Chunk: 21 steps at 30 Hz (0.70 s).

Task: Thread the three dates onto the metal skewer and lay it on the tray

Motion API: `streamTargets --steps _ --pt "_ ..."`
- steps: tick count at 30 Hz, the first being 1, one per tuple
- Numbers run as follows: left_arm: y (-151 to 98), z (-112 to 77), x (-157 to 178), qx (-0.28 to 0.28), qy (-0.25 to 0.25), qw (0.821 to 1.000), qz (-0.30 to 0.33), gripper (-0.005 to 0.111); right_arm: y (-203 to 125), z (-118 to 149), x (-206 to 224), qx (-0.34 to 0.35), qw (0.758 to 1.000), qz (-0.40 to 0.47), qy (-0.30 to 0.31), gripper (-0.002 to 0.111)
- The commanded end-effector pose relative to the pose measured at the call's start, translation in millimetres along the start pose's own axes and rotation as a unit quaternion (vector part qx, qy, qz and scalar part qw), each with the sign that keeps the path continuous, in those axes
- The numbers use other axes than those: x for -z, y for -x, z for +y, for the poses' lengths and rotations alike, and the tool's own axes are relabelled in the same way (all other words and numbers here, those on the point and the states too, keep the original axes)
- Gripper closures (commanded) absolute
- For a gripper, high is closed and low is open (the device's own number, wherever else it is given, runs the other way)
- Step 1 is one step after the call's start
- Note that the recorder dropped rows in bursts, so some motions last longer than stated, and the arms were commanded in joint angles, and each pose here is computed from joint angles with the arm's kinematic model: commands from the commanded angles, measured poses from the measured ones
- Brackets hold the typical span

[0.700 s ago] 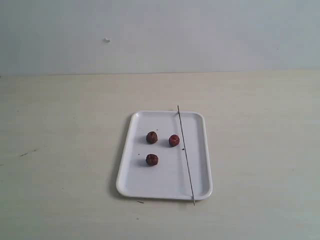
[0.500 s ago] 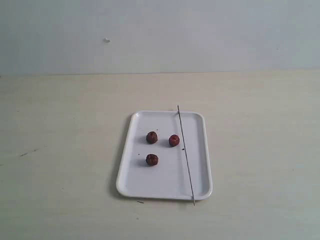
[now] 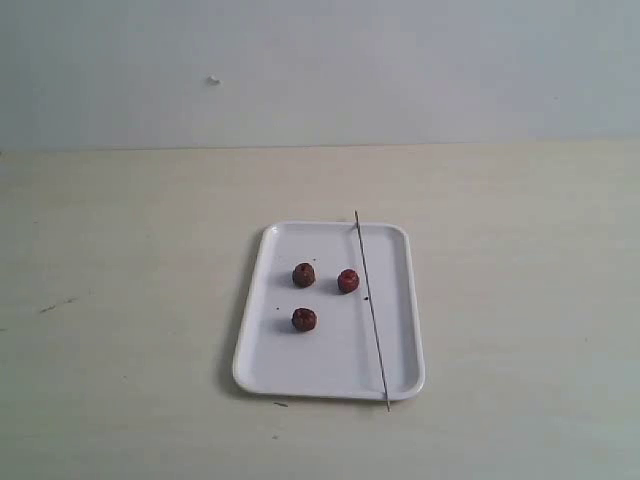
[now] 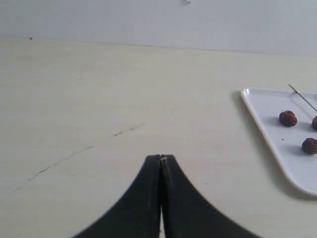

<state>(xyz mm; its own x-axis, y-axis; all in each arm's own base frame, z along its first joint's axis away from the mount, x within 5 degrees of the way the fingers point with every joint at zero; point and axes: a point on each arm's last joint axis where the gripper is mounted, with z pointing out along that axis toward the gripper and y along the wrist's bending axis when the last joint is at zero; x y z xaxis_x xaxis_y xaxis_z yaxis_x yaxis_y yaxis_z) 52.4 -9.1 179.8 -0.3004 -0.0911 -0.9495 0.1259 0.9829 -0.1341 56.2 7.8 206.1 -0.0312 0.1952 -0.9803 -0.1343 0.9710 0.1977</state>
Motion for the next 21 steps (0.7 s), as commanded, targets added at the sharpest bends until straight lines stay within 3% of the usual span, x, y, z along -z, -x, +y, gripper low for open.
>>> streamTargets --steps 1,21 --pt "0.4 0.0 0.4 0.001 0.000 1.000 -0.005 0.107 -0.7 -0.4 0.3 0.007 1.000 -0.002 -0.001 0.108" --pt "1.7 -0.1 0.4 -0.010 0.000 1.000 -0.012 0.107 3.7 0.5 0.4 0.007 1.000 -0.027 0.003 0.108"
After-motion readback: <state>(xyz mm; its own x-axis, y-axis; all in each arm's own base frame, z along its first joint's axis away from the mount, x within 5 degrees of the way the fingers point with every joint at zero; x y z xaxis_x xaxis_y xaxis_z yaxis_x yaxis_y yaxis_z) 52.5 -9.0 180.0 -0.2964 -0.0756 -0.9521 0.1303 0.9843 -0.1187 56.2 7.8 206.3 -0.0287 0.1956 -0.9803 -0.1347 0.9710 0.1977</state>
